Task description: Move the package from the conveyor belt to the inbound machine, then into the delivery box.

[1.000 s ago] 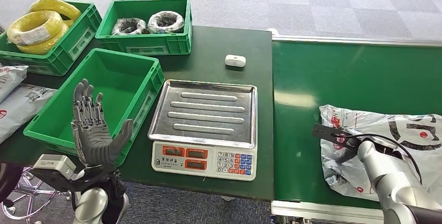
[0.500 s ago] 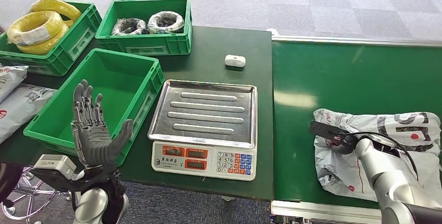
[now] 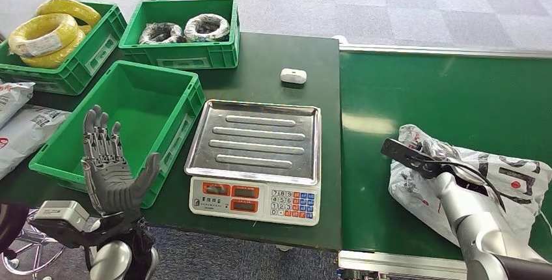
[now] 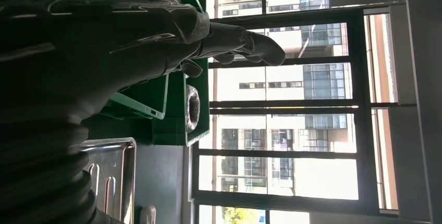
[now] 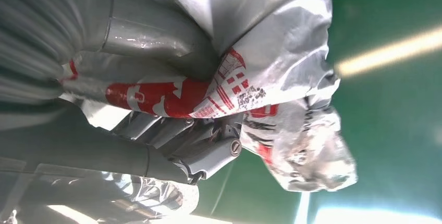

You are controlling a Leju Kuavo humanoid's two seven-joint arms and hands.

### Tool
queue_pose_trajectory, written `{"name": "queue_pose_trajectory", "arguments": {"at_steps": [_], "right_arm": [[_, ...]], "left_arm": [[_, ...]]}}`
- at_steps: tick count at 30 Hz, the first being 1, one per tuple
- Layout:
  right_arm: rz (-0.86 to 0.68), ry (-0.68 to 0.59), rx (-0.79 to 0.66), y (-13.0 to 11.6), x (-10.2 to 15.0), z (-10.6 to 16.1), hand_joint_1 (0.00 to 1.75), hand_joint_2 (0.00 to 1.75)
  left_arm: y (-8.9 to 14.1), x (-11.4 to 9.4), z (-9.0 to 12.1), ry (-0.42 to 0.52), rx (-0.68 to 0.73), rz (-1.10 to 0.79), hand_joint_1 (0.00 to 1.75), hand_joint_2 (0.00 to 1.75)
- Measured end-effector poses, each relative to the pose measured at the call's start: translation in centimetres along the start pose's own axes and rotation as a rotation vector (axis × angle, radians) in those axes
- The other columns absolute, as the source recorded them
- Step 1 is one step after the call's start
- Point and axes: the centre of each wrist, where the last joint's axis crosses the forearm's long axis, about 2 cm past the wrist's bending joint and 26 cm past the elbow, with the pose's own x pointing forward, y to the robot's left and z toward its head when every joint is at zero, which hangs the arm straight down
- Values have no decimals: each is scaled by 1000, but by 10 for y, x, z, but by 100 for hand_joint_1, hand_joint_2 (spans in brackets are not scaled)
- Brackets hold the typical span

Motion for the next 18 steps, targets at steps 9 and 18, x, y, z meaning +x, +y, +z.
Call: {"name": "queue_pose_trajectory", "arguments": {"at_steps": [9, 18], "right_arm": [[-24, -59, -671, -75, 57, -5, 175, 175], [20, -163, -785, -94, 100, -3, 175, 175]], "left_arm": [[0, 5, 4, 0, 22, -3, 0, 175], [-8, 4, 4, 2, 11, 15, 0, 175]]}}
